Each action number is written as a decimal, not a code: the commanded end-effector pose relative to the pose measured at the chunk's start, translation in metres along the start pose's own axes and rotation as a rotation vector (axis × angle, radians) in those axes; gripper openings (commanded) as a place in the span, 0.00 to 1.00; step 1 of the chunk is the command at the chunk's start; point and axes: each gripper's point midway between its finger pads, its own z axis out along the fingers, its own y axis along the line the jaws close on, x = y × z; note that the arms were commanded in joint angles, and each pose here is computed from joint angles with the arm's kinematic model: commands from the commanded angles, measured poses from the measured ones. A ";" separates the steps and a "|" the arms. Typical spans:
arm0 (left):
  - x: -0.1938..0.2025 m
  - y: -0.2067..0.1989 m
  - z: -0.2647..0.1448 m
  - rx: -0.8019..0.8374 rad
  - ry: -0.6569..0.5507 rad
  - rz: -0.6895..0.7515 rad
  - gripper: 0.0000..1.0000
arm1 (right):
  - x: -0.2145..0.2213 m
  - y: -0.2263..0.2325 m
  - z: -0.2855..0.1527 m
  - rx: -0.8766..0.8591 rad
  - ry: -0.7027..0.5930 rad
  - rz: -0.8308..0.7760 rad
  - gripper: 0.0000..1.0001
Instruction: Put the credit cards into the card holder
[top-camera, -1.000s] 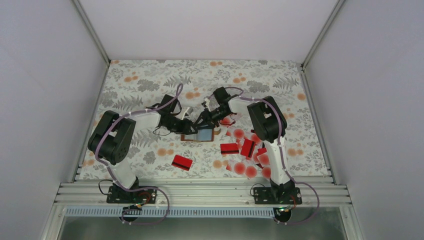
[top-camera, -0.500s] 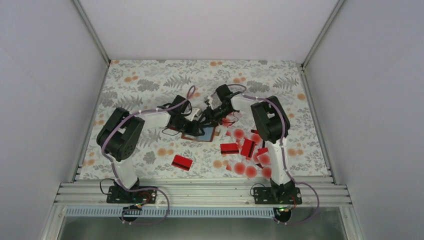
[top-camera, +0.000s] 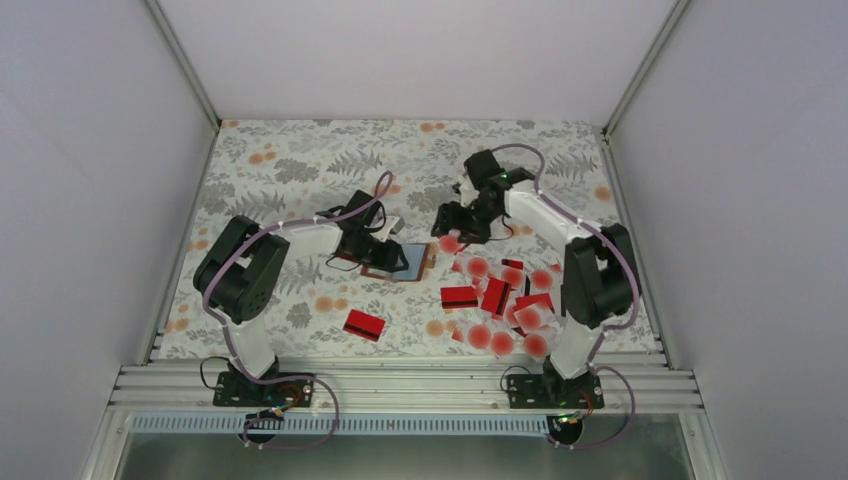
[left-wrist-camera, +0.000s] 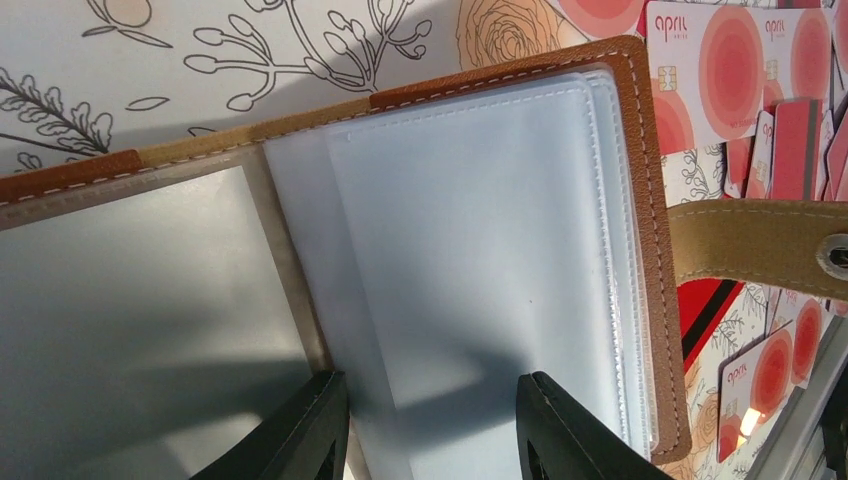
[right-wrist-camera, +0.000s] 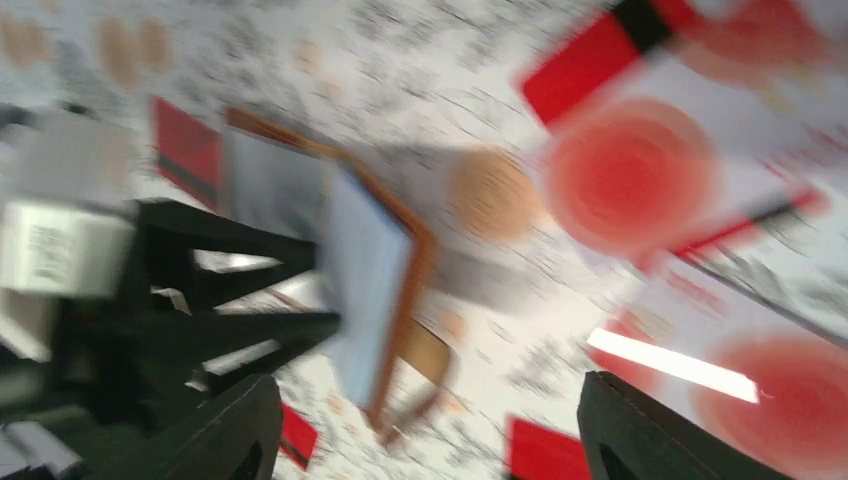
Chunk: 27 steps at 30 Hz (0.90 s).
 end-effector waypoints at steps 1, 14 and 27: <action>-0.003 0.006 -0.005 -0.057 -0.005 0.001 0.44 | 0.041 -0.069 -0.029 0.359 -0.021 0.157 0.81; -0.003 0.003 -0.011 -0.058 -0.013 0.011 0.44 | 0.104 -0.137 -0.031 0.588 -0.022 0.379 0.99; 0.001 0.002 -0.016 -0.062 -0.020 0.000 0.44 | 0.107 -0.154 -0.006 0.625 0.036 0.379 0.97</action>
